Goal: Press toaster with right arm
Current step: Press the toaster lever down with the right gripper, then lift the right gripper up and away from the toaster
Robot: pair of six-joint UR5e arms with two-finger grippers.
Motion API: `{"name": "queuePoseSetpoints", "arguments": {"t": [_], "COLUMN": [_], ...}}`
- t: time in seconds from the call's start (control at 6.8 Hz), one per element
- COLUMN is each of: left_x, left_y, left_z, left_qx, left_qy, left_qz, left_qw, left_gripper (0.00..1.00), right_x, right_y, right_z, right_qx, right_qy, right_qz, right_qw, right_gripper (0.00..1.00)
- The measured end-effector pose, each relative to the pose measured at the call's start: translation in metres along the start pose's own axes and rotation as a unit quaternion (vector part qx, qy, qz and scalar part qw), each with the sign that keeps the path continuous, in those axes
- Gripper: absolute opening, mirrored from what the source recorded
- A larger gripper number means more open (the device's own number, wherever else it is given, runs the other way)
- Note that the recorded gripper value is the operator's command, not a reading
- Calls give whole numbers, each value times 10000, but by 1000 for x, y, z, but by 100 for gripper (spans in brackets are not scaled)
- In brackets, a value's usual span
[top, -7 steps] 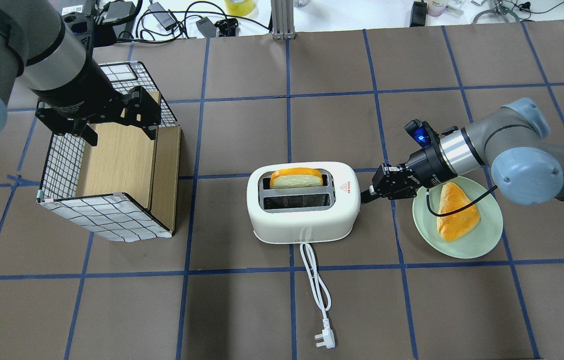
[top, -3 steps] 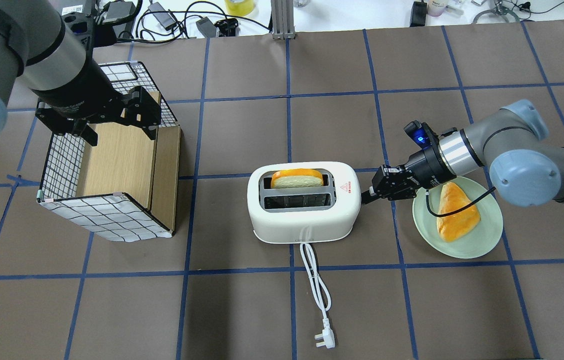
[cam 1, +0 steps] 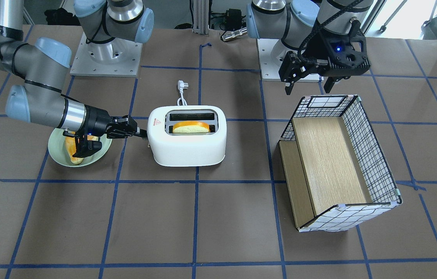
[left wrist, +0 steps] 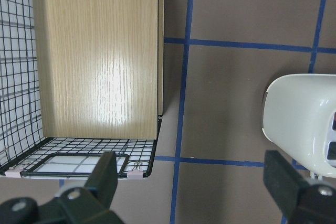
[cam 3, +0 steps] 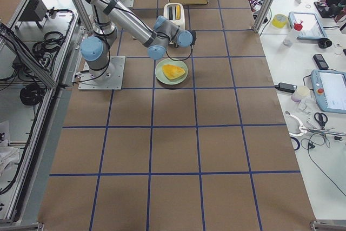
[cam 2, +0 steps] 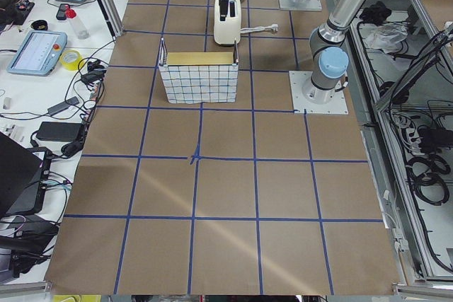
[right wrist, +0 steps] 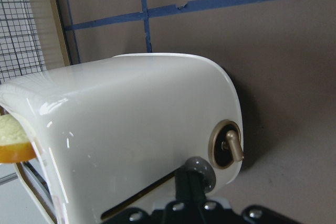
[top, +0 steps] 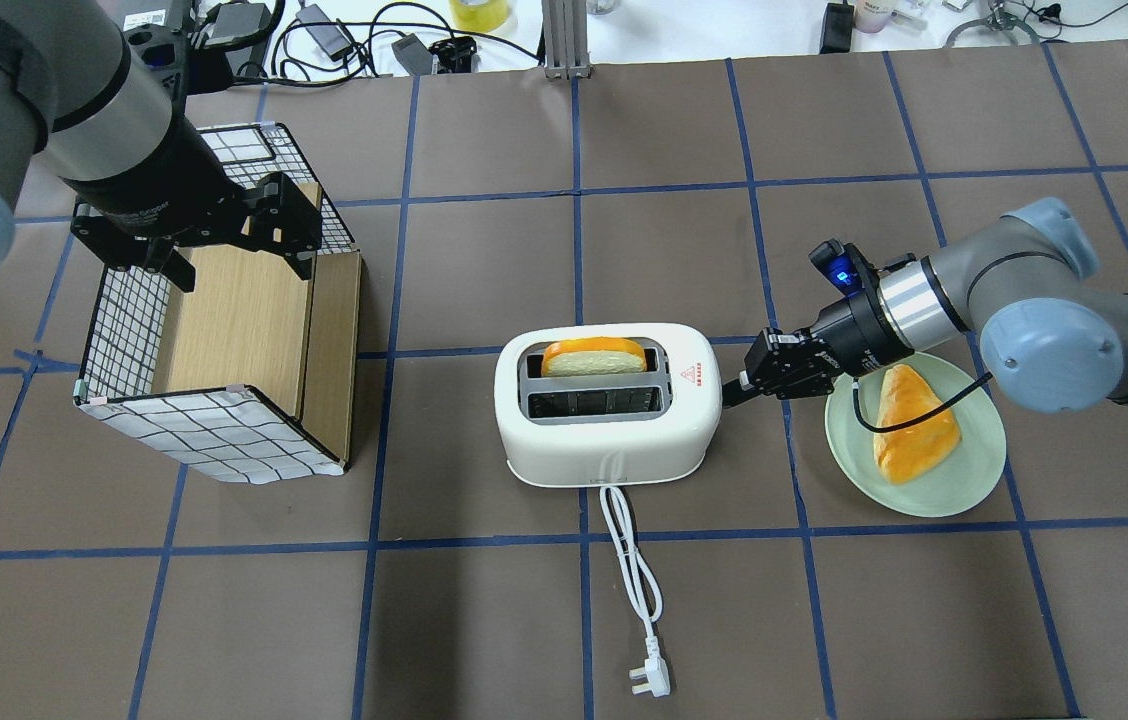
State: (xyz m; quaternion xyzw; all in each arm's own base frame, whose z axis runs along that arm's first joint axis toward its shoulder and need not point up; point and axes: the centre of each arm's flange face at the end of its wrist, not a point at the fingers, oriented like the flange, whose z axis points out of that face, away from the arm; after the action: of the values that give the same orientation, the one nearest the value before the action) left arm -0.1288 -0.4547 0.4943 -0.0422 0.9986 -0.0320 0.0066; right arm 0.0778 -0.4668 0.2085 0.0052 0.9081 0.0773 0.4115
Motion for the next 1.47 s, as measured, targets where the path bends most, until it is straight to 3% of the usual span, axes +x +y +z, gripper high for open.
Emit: {"name": "queuePoseSetpoints", "arguments": {"t": [0.29,1.03,1.18,1.32,1.47], "left_x": [0,0,0,0,0], "left_y": [0,0,0,0,0], "left_z": [0,0,0,0,0], "left_qx": [0,0,0,0,0], "left_qy": [2,-2,-1,-1,0], "left_qz": [0,0,0,0,0], "left_qw": [10000,10000,10000,10000,10000], "left_gripper": [100,100,100,100,100], "right_x": [-5,-51,-69,-98,-134], "right_y": [-2,-20,-27,-31,-33], "right_z": [-8,-64,-88,-116,-139], "right_qx": [41,359,394,413,423], "right_qy": [104,728,995,1442,2051], "right_qz": [101,232,276,238,162], "right_qw": [9999,9964,9939,9884,9777], "right_gripper": [0,0,0,0,0]}}
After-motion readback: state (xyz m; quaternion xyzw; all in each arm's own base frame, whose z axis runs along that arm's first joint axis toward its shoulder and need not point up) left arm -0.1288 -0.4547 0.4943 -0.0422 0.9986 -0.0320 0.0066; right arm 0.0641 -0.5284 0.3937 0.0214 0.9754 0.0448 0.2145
